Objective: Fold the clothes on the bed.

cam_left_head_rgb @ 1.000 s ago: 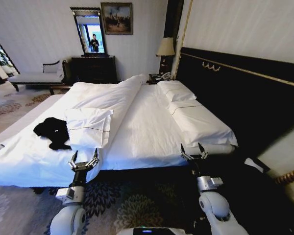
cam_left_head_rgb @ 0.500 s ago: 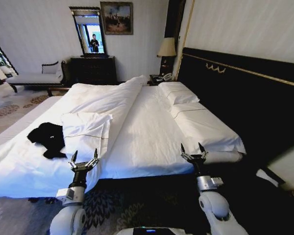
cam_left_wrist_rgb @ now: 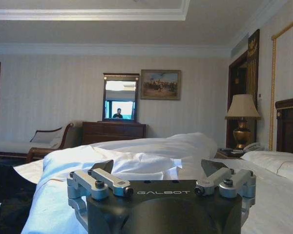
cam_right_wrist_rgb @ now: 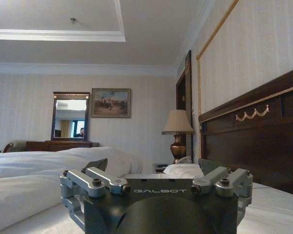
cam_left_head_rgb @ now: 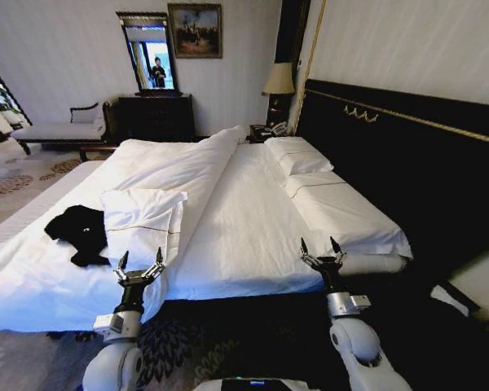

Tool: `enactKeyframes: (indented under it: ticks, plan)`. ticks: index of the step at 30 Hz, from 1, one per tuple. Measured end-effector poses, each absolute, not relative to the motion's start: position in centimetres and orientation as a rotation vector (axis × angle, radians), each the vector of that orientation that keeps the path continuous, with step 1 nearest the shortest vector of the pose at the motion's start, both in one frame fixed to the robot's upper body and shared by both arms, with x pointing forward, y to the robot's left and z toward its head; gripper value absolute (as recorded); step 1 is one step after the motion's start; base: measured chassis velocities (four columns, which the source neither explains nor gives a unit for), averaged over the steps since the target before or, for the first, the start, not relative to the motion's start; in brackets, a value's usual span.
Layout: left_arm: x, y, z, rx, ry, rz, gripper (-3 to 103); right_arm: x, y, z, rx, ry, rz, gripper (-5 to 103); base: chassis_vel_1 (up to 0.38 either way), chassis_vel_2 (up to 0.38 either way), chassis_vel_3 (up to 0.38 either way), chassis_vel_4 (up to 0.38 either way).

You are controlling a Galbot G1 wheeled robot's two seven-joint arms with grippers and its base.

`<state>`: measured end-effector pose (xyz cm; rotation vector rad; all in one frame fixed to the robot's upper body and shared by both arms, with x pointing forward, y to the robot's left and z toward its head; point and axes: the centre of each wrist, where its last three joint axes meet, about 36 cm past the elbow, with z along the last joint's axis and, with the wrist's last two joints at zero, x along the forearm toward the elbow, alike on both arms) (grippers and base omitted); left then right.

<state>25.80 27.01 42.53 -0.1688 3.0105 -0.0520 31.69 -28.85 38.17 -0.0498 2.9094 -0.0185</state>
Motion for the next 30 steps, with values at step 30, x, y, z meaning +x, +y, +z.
enactKeyframes:
  ticks: [30]
  plan:
    - [25.72, 27.02, 42.7, -0.165, 3.005, -0.042, 100, 31.8, -28.54, 37.54, -0.054, 2.925, -0.036, 100, 0.002, 0.002, -0.004, -0.004]
